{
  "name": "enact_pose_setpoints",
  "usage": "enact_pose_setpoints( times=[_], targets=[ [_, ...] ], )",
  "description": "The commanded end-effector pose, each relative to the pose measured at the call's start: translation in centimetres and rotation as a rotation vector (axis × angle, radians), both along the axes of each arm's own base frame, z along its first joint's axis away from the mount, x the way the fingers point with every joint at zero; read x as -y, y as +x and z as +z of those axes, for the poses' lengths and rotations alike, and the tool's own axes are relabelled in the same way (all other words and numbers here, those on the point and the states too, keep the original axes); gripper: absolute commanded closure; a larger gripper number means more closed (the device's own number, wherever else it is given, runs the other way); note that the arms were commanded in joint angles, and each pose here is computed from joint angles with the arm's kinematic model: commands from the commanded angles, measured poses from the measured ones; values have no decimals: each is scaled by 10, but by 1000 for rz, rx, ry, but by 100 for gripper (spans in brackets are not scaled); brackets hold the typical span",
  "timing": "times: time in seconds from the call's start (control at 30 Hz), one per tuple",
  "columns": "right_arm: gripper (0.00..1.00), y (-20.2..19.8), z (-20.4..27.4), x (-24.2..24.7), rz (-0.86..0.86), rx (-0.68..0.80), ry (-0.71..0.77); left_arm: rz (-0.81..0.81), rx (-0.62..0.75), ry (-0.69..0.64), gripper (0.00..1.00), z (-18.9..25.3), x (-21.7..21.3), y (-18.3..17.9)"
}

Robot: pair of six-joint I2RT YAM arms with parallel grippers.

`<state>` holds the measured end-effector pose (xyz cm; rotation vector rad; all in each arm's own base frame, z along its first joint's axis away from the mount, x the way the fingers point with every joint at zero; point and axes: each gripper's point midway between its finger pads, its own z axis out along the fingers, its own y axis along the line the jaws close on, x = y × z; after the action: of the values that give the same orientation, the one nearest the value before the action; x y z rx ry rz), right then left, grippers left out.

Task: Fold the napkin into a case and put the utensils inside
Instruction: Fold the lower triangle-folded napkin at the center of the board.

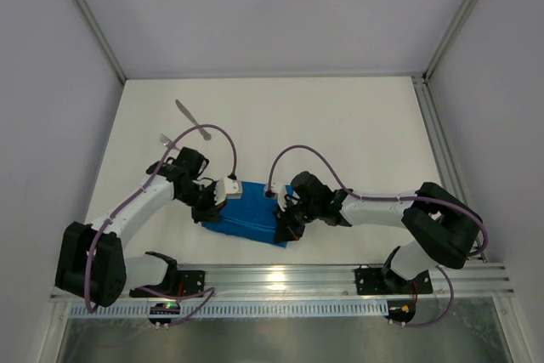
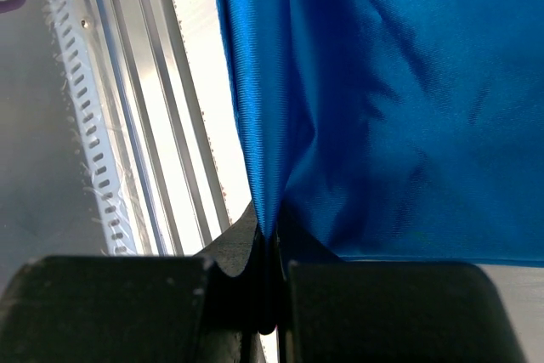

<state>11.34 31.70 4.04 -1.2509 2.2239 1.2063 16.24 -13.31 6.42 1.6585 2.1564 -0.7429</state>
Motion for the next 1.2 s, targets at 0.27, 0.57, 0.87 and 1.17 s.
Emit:
enact_pose_setpoints(
  times=[0.27,0.57,0.87,1.17],
  targets=[
    [96,-24,32,-9,43,-88,76,-45,-83,-40,100,17,-2,-32],
    [52,-2,24,-6,-11,-41,30,91,-169,-61,100,12,4,6],
    [50,45,56,14,-163,64,55,103,-218,-48,100,-1,5,18],
    [94,114,33,-7,-386,72,-9,147,-231,-61,100,-1,5,25]
  ],
)
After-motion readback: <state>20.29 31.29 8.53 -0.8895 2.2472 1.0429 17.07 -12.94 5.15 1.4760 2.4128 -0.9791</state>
